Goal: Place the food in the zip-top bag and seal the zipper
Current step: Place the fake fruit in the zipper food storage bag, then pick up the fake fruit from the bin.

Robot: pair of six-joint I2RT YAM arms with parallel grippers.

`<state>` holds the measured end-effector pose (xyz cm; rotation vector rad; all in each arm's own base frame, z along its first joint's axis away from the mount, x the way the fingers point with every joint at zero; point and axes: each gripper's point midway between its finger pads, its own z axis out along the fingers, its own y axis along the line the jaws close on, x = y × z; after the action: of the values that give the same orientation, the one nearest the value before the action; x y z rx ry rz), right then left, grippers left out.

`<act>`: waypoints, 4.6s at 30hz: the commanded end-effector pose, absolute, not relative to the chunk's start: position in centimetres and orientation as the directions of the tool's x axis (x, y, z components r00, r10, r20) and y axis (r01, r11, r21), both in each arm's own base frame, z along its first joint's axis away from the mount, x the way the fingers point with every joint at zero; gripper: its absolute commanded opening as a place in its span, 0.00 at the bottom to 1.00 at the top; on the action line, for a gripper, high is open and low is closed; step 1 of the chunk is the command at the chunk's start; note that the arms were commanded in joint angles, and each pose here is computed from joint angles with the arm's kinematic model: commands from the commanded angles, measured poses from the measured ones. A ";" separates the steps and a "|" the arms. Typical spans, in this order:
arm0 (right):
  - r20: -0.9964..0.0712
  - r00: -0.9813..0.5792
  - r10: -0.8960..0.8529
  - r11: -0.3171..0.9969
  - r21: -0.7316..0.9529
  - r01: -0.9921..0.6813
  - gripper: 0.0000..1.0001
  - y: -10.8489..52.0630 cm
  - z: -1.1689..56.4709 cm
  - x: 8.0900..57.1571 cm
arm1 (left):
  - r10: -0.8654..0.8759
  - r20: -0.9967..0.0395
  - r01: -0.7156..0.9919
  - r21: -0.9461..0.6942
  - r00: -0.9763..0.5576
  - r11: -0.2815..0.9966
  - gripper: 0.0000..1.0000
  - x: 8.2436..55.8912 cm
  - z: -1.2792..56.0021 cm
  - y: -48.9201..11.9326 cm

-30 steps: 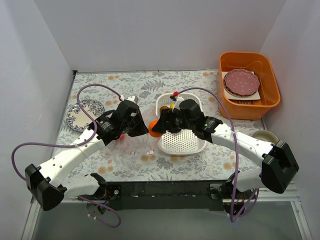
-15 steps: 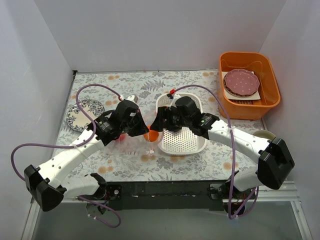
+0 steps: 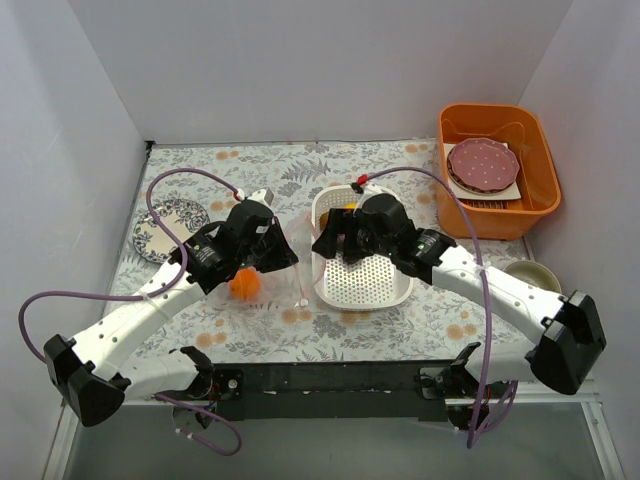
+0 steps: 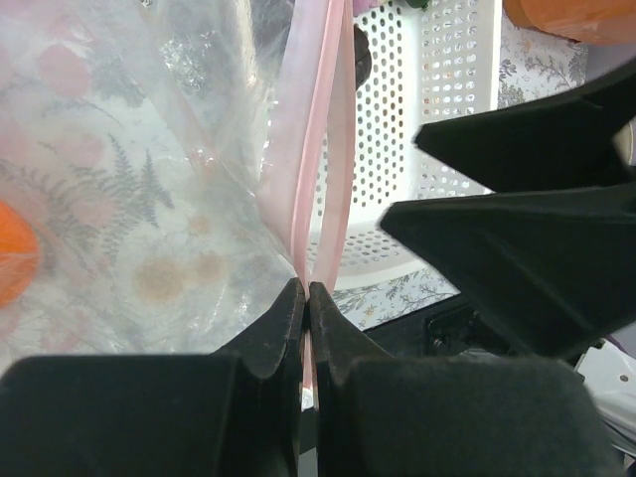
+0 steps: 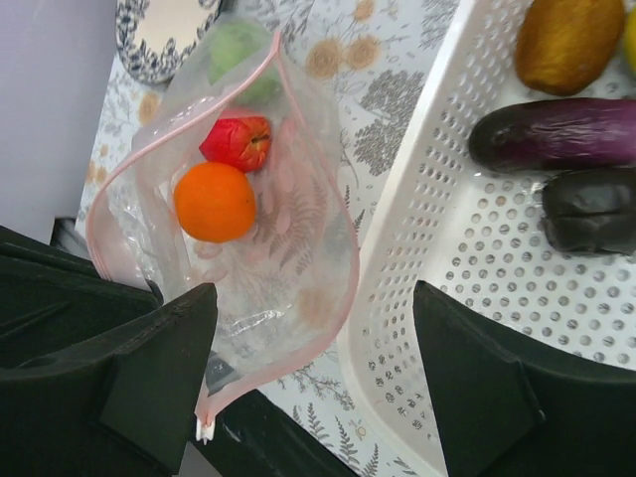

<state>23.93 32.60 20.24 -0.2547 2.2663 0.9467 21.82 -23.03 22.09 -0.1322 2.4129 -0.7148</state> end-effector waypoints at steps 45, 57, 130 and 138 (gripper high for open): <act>-0.497 -0.862 -0.096 0.898 0.330 -0.290 0.83 27.2 8.7 31.2 | -0.305 -0.587 0.072 -0.531 -0.750 0.844 0.00 22.1 23.7 -21.7; -0.500 -0.861 -0.092 0.964 0.172 -0.203 0.79 24.9 7.4 33.3 | -0.298 -0.597 0.086 -0.528 -0.745 0.845 0.00 22.4 24.2 -22.0; -0.470 -0.870 -0.152 0.936 0.214 -0.279 0.71 24.7 5.3 30.6 | -0.308 -0.574 0.079 -0.550 -0.759 0.831 0.00 22.1 23.6 -22.3; -0.451 -0.879 -0.156 0.927 0.240 -0.288 0.63 25.2 5.0 30.2 | -0.309 -0.564 0.071 -0.552 -0.766 0.831 0.00 21.8 23.1 -22.2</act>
<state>30.39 25.00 5.21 -0.3032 2.6458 0.4074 22.08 -22.17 22.75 -0.1678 2.3547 -0.7052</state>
